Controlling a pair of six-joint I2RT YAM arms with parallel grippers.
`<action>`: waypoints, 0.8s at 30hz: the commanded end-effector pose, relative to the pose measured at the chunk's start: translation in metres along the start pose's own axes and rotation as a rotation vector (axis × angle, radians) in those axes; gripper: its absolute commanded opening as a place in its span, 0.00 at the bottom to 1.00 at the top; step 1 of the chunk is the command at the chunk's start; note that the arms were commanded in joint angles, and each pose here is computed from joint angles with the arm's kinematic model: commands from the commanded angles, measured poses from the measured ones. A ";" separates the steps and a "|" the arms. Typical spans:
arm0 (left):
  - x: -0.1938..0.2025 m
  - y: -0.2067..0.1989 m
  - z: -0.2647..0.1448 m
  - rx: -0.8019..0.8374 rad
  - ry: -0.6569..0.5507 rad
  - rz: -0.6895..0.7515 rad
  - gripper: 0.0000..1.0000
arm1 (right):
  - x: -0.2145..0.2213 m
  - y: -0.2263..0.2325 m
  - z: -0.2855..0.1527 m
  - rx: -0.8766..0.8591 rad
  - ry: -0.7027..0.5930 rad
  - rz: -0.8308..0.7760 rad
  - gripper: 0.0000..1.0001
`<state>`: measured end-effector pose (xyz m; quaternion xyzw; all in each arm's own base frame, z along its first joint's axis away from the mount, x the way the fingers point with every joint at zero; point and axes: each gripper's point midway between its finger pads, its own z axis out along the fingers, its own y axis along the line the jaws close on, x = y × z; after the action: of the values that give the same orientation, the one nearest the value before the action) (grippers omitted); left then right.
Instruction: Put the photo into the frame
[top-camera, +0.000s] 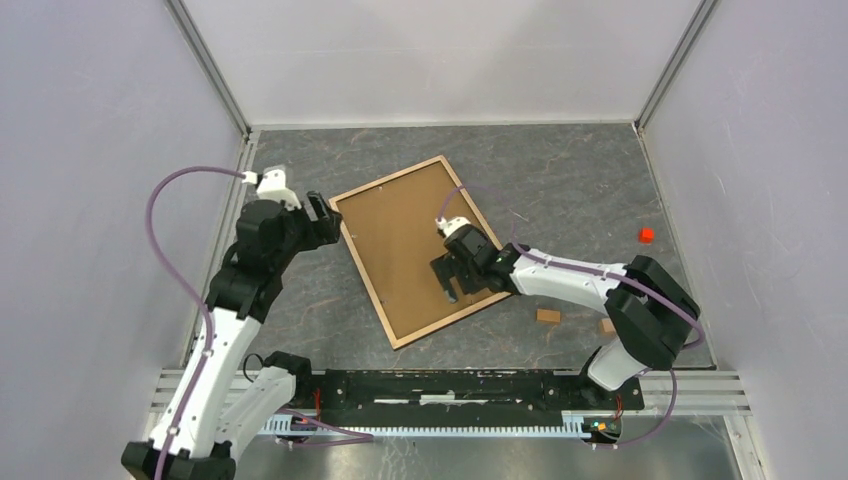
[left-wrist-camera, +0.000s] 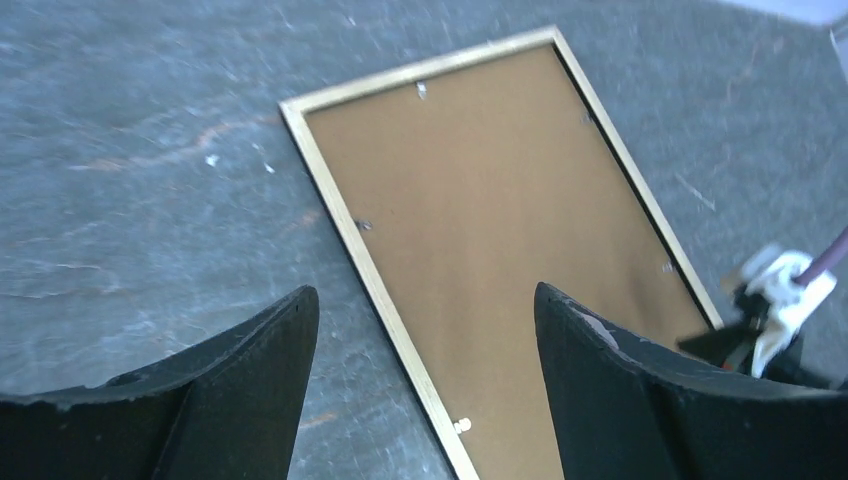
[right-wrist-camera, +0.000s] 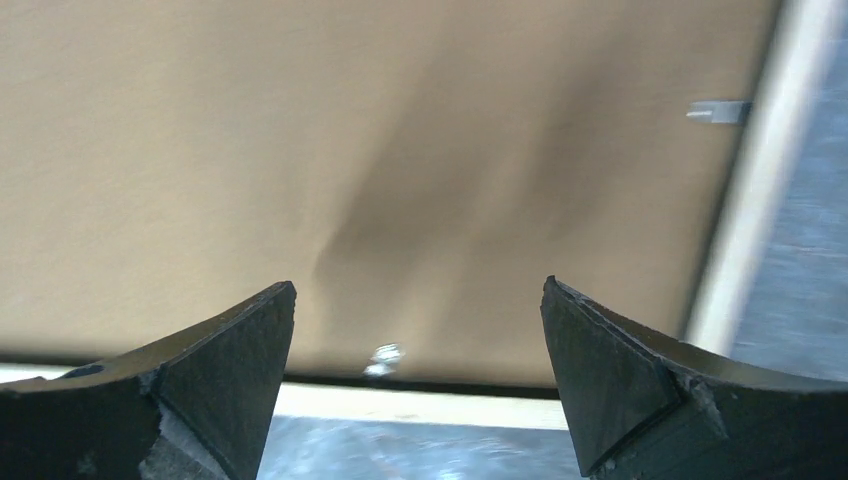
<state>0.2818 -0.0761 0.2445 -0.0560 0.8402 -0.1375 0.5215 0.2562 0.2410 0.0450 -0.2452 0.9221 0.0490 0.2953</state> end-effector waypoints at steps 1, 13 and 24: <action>-0.027 0.018 -0.016 -0.085 -0.156 -0.027 0.84 | -0.005 0.080 -0.019 -0.210 0.017 0.066 0.97; -0.037 0.018 -0.033 -0.078 -0.216 -0.051 0.83 | -0.011 0.199 -0.014 -0.141 0.179 -0.045 0.96; -0.042 0.022 -0.038 -0.091 -0.236 -0.063 0.83 | -0.003 0.205 0.007 0.031 0.135 -0.037 0.57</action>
<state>0.2668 -0.0428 0.2774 -0.1018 0.7942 -0.1032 0.5901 0.1555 0.4265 0.0298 -0.2857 0.9343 0.0447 0.2083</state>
